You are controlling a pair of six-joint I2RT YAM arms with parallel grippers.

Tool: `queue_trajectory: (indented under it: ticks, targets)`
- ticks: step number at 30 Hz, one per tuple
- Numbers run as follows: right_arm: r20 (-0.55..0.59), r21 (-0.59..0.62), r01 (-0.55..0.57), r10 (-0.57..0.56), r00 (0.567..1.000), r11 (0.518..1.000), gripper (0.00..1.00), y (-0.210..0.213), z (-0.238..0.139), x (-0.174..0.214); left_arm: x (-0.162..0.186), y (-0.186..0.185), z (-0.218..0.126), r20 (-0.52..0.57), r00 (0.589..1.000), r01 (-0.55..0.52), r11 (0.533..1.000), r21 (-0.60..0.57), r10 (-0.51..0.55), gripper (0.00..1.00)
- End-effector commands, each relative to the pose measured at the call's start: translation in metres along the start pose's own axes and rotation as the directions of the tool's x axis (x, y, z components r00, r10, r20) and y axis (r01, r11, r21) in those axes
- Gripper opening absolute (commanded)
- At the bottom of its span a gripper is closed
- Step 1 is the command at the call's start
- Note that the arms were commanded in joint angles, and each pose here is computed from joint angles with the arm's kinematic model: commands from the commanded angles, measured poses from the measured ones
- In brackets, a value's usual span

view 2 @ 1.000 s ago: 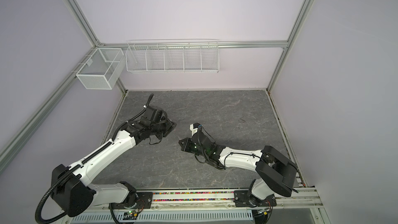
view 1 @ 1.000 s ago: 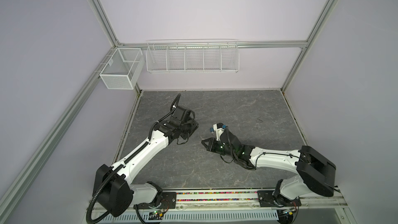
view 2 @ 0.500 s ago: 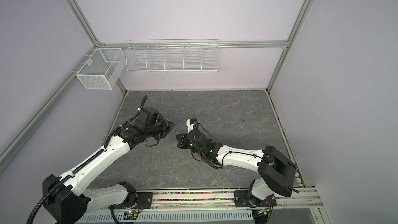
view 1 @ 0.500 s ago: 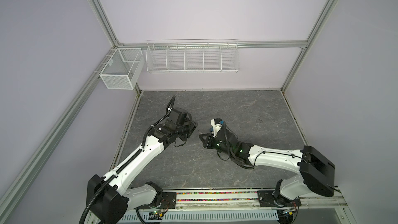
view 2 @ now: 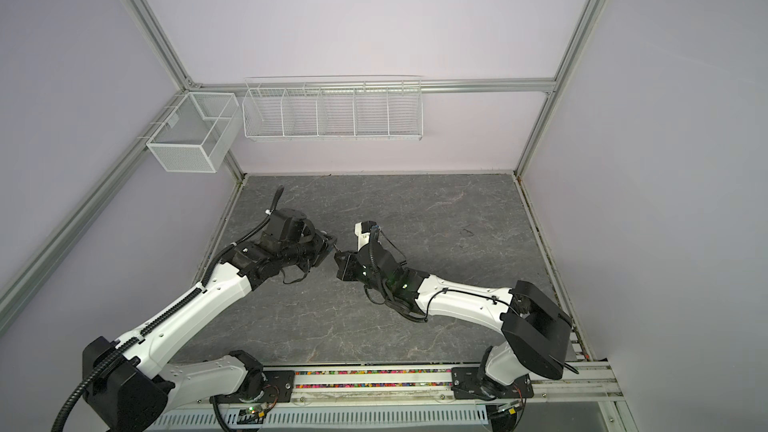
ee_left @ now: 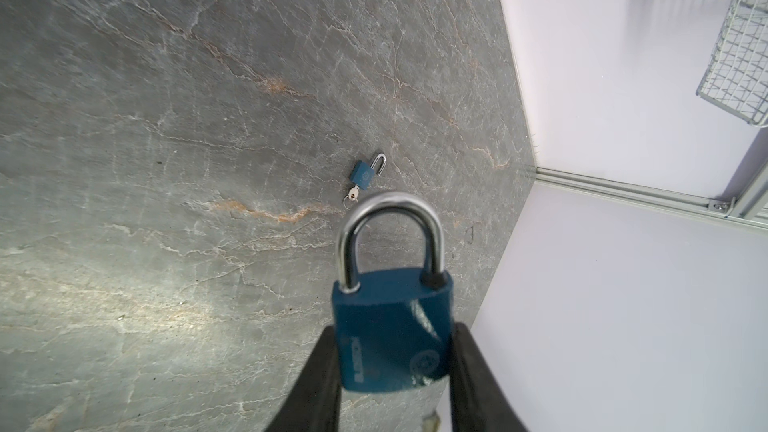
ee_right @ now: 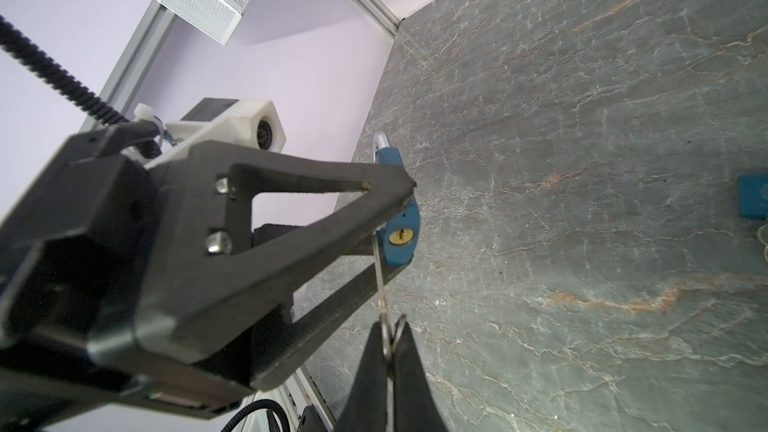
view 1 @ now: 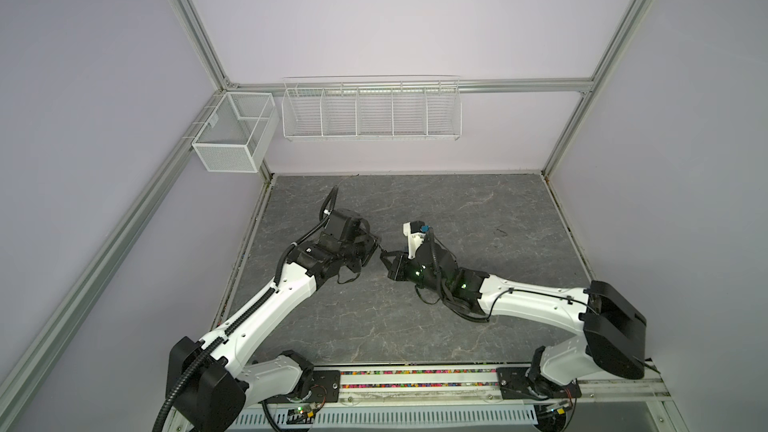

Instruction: Unlock with the key

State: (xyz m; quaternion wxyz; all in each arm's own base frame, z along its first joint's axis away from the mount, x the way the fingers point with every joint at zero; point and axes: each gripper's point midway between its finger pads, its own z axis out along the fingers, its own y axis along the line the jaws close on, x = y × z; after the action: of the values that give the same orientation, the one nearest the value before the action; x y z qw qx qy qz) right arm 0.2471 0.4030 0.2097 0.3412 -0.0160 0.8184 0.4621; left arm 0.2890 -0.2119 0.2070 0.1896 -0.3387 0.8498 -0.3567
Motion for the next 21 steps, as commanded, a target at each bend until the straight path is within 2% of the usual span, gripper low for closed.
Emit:
queue_trajectory:
  ticks: [1, 10, 21]
  targets:
    - [-0.012, 0.017, -0.005, 0.005, 1.000, 1.000, 0.06, -0.004, 0.004, 0.002, 0.000, -0.010, -0.005, 0.004, 1.000, 0.019, 0.998, 0.053, -0.019, 0.00]
    - [-0.025, 0.047, 0.003, -0.002, 1.000, 0.999, 0.06, -0.013, 0.003, 0.006, -0.001, -0.015, -0.010, 0.011, 1.000, 0.023, 0.997, 0.072, -0.024, 0.00]
    - [0.006, 0.031, 0.013, -0.013, 1.000, 0.999, 0.06, -0.007, 0.002, -0.009, 0.005, -0.016, -0.010, -0.001, 1.000, 0.012, 0.997, 0.072, -0.012, 0.00]
